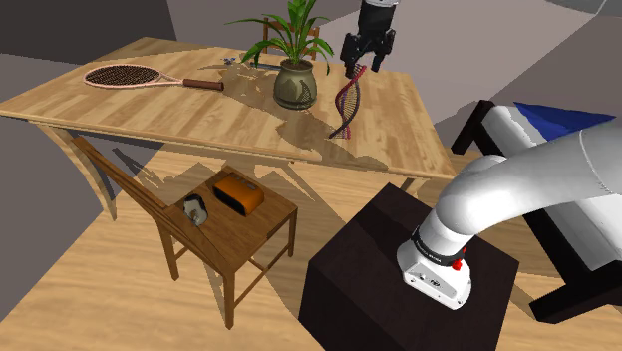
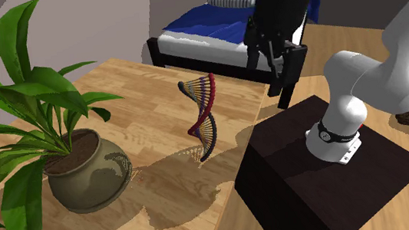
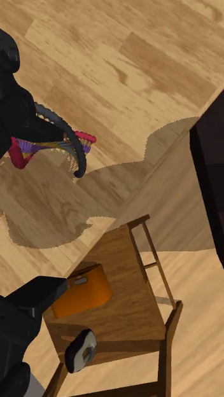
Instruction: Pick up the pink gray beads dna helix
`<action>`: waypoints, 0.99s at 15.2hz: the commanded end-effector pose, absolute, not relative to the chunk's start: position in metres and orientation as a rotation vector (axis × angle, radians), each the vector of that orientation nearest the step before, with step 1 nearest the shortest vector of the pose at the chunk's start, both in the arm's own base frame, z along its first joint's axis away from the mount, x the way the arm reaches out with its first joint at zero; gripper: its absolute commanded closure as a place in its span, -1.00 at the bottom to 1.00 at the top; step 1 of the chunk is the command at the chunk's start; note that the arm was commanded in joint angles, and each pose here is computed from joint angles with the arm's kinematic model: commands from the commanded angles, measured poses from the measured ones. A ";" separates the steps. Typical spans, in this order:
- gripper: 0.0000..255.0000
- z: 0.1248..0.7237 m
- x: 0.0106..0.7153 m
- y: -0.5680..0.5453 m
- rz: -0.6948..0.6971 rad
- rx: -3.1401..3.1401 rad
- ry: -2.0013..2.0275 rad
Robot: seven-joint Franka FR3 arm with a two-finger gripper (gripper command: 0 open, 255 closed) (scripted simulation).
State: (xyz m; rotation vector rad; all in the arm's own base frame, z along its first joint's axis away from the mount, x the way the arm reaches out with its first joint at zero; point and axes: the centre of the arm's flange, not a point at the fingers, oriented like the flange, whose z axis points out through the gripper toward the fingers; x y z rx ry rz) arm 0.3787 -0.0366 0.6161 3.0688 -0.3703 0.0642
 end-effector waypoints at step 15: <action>-1.00 0.589 0.489 -0.156 -0.113 3.026 -0.728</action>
